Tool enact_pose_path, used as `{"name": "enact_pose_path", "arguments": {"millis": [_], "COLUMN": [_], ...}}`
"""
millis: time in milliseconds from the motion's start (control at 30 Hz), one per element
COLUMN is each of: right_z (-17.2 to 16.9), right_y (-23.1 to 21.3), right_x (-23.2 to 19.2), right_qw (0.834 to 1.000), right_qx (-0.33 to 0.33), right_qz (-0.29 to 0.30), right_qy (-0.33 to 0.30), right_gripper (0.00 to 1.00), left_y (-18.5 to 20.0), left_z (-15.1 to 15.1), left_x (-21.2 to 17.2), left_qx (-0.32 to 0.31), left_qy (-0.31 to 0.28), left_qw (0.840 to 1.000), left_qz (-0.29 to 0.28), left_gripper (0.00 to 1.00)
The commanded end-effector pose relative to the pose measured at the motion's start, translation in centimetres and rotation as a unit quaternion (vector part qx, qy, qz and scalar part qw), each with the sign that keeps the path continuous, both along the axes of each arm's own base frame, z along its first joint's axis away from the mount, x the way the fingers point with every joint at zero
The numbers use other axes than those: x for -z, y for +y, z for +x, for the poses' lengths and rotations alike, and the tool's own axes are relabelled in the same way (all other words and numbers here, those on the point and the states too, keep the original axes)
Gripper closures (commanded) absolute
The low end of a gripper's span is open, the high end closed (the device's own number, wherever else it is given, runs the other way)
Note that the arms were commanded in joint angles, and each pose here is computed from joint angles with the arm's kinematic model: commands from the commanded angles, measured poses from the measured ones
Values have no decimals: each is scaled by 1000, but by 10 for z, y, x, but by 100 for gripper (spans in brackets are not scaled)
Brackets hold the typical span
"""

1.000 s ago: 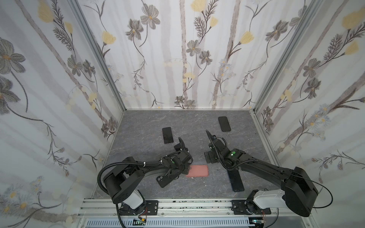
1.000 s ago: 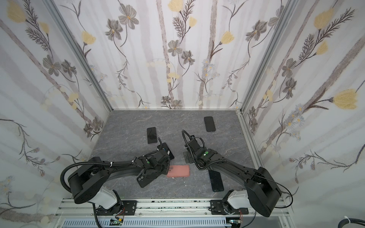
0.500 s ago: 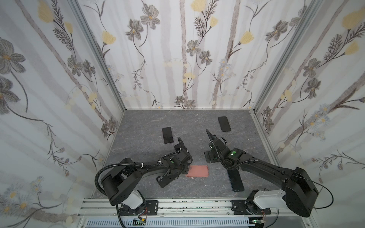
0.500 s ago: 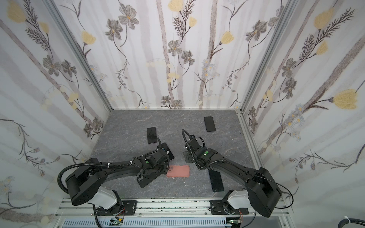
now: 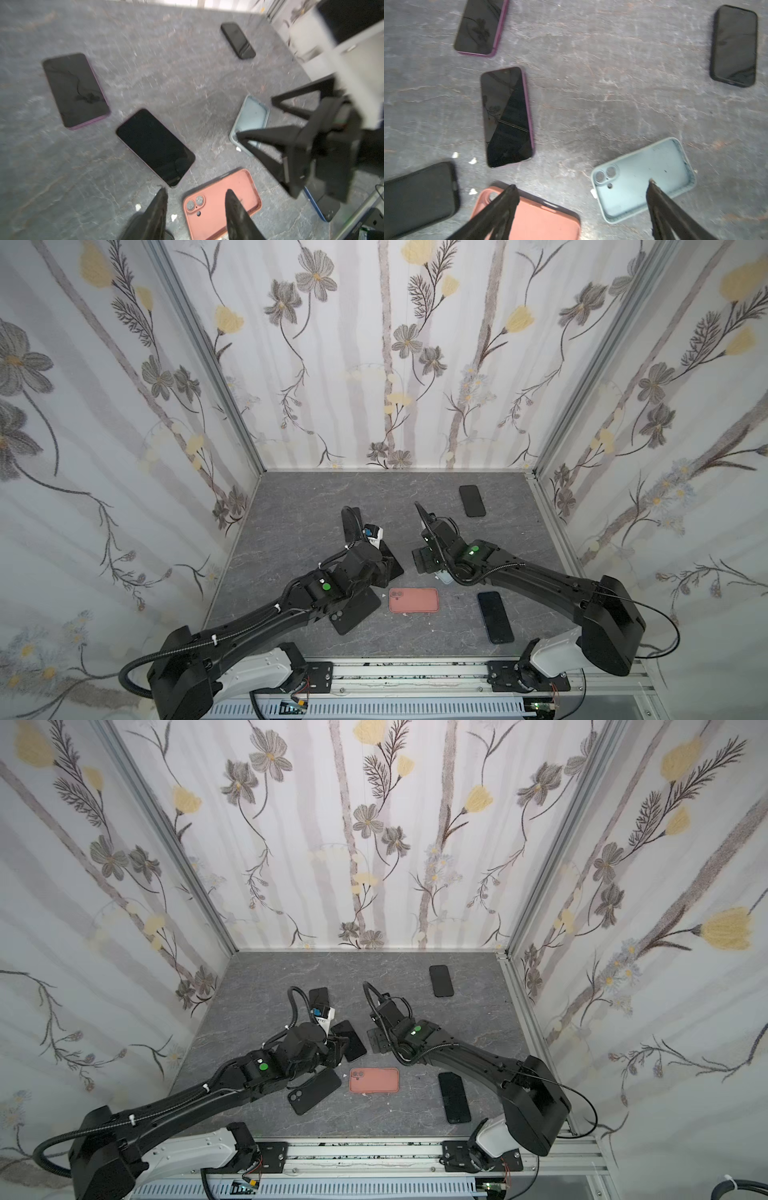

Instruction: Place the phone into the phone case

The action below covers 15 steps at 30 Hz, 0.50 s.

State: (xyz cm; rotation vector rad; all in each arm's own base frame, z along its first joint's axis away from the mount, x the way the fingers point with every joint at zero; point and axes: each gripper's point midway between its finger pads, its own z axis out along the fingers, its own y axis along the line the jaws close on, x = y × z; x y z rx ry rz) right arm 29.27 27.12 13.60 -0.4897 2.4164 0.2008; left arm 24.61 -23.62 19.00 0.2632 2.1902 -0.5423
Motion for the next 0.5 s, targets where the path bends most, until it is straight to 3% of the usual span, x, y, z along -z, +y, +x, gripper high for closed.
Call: {"name": "enact_pose_path", "arguments": {"millis": [0, 233, 467], "right_z": [7, 14, 18], "right_y": [28, 84, 109], "right_x": [-9, 18, 51], "right_qw": [1000, 998, 996], "right_qx": [-18, -53, -66], "right_qz": [9, -4, -6], "right_qy": [-12, 18, 55], "right_gripper": [6, 6, 5], "left_y": [29, 66, 86], "left_z": [3, -1, -7], "left_x": [-14, -32, -25], "left_qx": [-23, -47, -68], "left_qy": [-48, -96, -113], "left_qw": [997, 991, 988], "left_qz": [50, 81, 76], "left_gripper": [50, 43, 33]}}
